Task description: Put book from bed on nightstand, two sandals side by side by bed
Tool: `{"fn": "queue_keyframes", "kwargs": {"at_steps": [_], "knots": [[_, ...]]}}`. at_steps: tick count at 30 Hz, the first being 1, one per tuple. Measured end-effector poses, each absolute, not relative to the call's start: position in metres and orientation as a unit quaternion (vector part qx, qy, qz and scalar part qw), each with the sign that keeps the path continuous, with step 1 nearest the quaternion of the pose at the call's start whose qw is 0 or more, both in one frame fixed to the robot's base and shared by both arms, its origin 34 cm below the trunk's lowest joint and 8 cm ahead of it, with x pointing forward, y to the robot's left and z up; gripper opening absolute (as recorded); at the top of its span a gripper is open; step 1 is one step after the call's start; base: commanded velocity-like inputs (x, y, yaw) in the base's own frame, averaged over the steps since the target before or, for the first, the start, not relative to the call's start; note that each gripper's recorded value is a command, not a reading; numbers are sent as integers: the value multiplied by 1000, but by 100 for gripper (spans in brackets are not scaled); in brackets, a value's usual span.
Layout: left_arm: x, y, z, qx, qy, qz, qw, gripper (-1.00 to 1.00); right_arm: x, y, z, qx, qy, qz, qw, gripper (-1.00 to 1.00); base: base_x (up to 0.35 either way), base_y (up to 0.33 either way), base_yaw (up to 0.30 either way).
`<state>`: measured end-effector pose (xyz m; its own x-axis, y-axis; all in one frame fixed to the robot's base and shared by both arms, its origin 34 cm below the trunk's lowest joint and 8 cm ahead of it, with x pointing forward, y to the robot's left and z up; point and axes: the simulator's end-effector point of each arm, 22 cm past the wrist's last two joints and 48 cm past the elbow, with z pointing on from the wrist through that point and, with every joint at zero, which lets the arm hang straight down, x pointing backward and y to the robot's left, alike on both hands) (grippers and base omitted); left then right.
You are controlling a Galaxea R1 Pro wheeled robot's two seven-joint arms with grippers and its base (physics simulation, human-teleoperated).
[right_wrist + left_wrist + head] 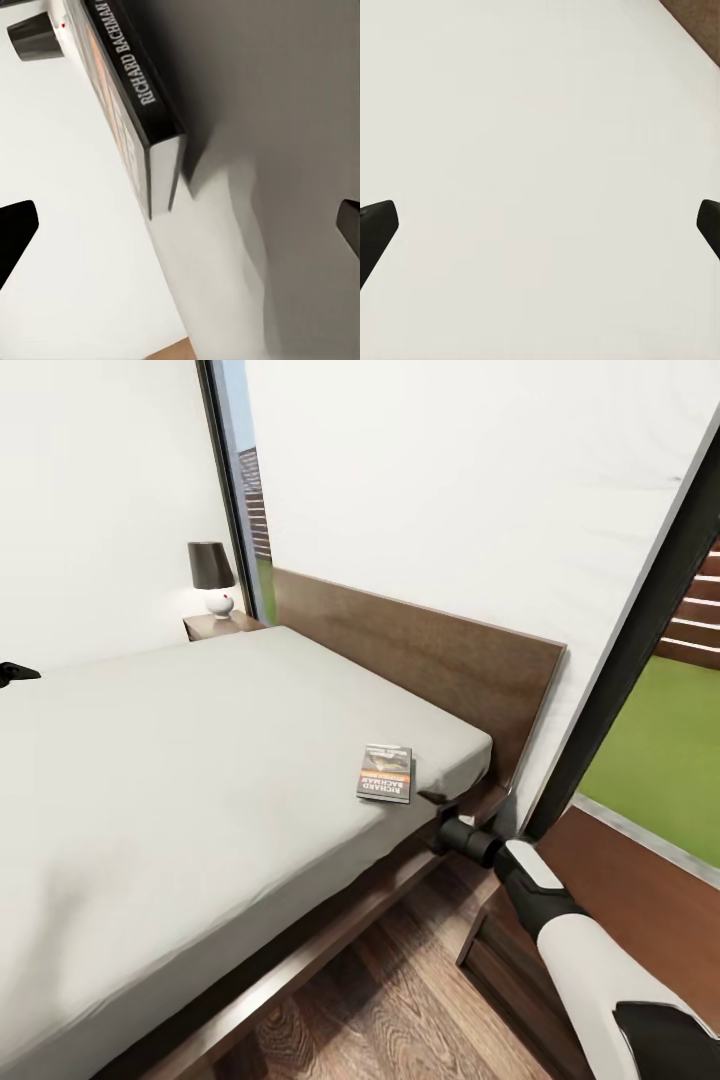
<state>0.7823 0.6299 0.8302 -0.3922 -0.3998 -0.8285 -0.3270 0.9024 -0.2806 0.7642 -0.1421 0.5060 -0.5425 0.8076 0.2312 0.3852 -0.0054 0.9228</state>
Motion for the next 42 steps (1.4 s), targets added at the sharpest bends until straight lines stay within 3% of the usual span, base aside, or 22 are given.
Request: {"fn": "queue_keyframes", "kwargs": {"at_steps": [30,42], "knots": [[777,639,832,-222,832,-29,507,100,763,-142,502,444,678,556,186,100,0,0,0],[777,639,832,-222,832,-29,507,100,775,-163,504,462,667,540,223,100,0,0,0]]}}
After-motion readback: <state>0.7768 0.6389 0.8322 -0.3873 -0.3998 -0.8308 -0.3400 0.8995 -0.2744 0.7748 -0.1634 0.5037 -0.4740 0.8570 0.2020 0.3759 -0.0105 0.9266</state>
